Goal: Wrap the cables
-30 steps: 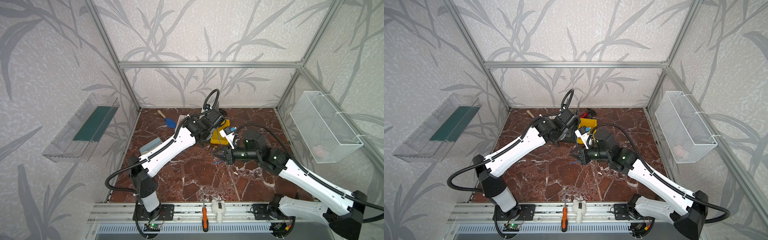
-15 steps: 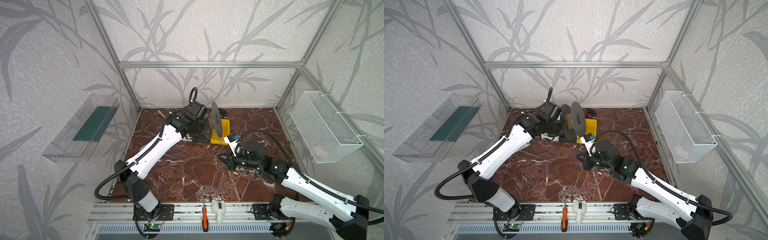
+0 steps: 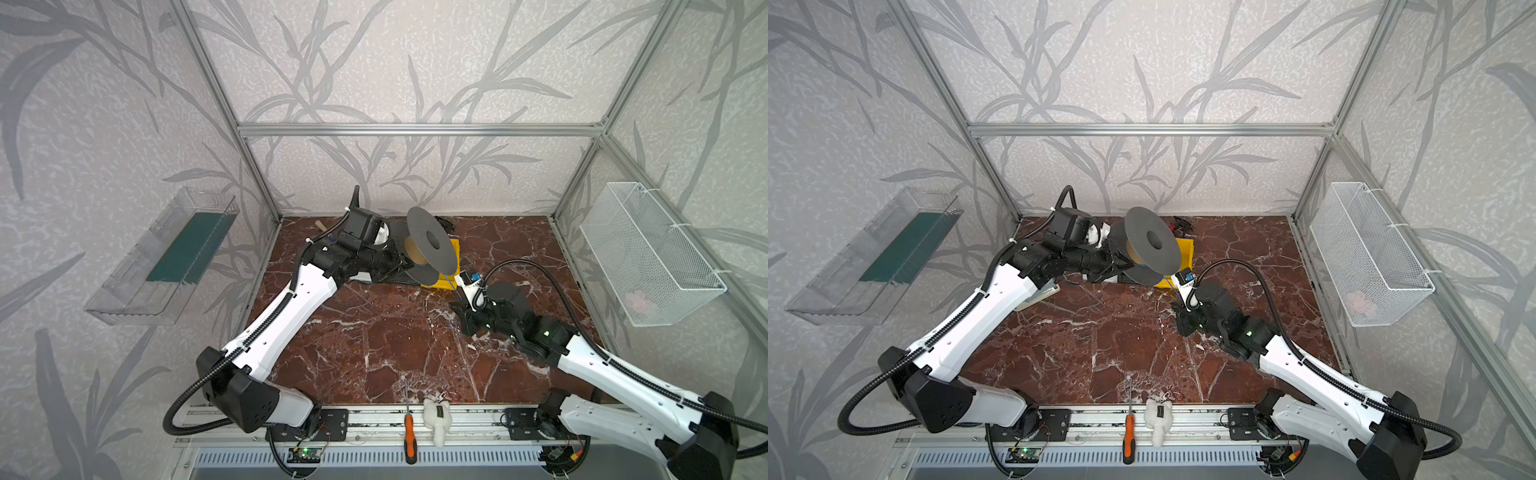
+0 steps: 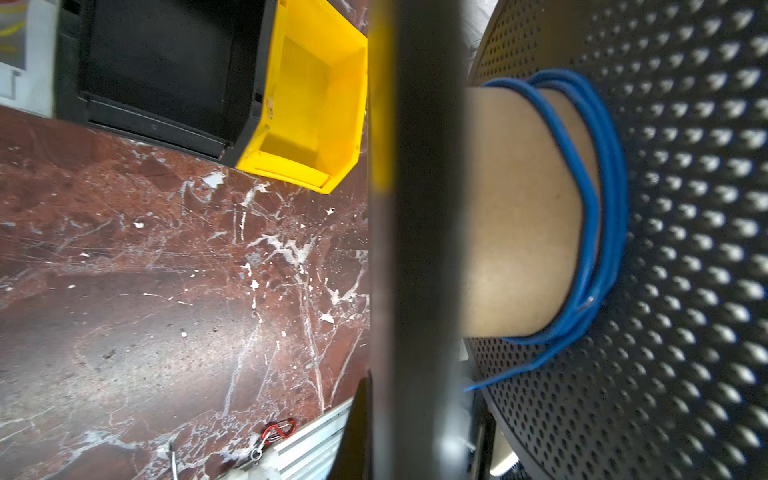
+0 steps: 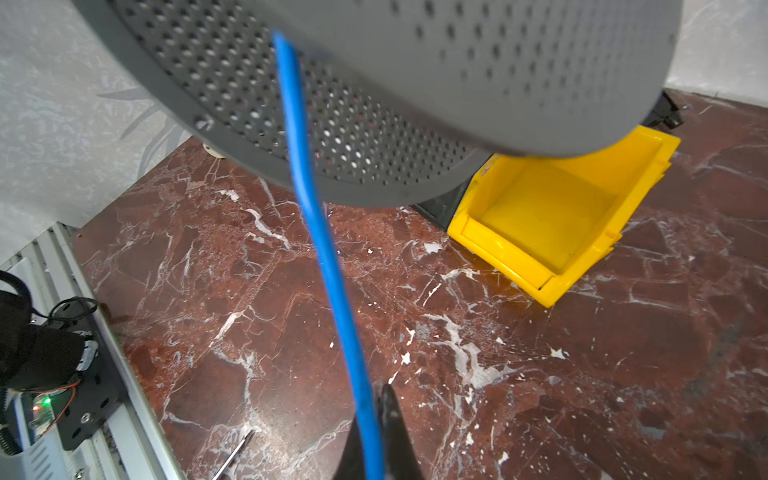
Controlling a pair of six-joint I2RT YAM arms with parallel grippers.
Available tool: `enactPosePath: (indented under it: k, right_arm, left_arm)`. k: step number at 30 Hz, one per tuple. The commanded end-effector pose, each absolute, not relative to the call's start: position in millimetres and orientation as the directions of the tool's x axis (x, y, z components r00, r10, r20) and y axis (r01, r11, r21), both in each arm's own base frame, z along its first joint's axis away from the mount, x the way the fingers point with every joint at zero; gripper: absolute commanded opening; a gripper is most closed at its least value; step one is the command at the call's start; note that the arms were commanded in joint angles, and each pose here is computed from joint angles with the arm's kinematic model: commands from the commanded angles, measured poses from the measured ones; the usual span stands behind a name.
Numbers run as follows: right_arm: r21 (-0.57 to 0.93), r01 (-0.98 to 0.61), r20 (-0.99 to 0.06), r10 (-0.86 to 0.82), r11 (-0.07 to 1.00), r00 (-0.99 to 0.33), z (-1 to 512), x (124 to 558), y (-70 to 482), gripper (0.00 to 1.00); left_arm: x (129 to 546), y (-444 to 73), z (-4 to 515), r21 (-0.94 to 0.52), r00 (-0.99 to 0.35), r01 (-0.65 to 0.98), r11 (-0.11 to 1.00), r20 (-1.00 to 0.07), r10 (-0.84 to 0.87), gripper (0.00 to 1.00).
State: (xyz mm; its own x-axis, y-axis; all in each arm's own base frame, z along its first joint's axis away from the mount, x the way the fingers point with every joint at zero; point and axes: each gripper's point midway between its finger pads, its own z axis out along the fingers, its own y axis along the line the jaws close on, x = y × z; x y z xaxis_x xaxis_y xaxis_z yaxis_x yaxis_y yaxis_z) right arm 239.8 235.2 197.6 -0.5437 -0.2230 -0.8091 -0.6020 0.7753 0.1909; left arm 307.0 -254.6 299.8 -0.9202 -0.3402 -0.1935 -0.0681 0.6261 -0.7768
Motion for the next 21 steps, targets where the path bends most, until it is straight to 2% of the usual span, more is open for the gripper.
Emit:
enactPosePath:
  k: [1,5,10,13,16,21]
  right_arm:
    - [0.083,-0.538,-0.640,-0.369,0.839,-0.674,134,226,195,0.00]
    - [0.095,-0.483,-0.621,-0.327,0.871,-0.712,132,244,178,0.00]
    - [0.230,-0.517,-0.583,-0.309,0.824,-0.752,126,238,192,0.00]
    - [0.312,-0.540,-0.501,-0.347,0.782,-0.793,106,225,204,0.00]
    - [0.365,-0.498,-0.410,-0.344,0.787,-0.845,75,214,207,0.00]
    - [0.388,-0.458,-0.321,-0.349,0.800,-0.881,49,200,203,0.00]
  left_arm:
    - [335,-250,389,-0.910,-0.835,0.089,0.406,-0.291,-0.467,0.00]
    - [321,-243,380,-0.886,-0.854,0.091,0.455,-0.305,-0.421,0.00]
    - [305,-214,335,-0.785,-0.853,0.004,0.619,-0.325,-0.408,0.00]
    - [304,-215,301,-0.808,-0.857,-0.078,0.585,-0.245,-0.453,0.00]
    - [301,-216,262,-0.826,-0.852,-0.177,0.535,-0.143,-0.504,0.00]
    - [281,-198,217,-0.777,-0.832,-0.287,0.560,-0.087,-0.548,0.00]
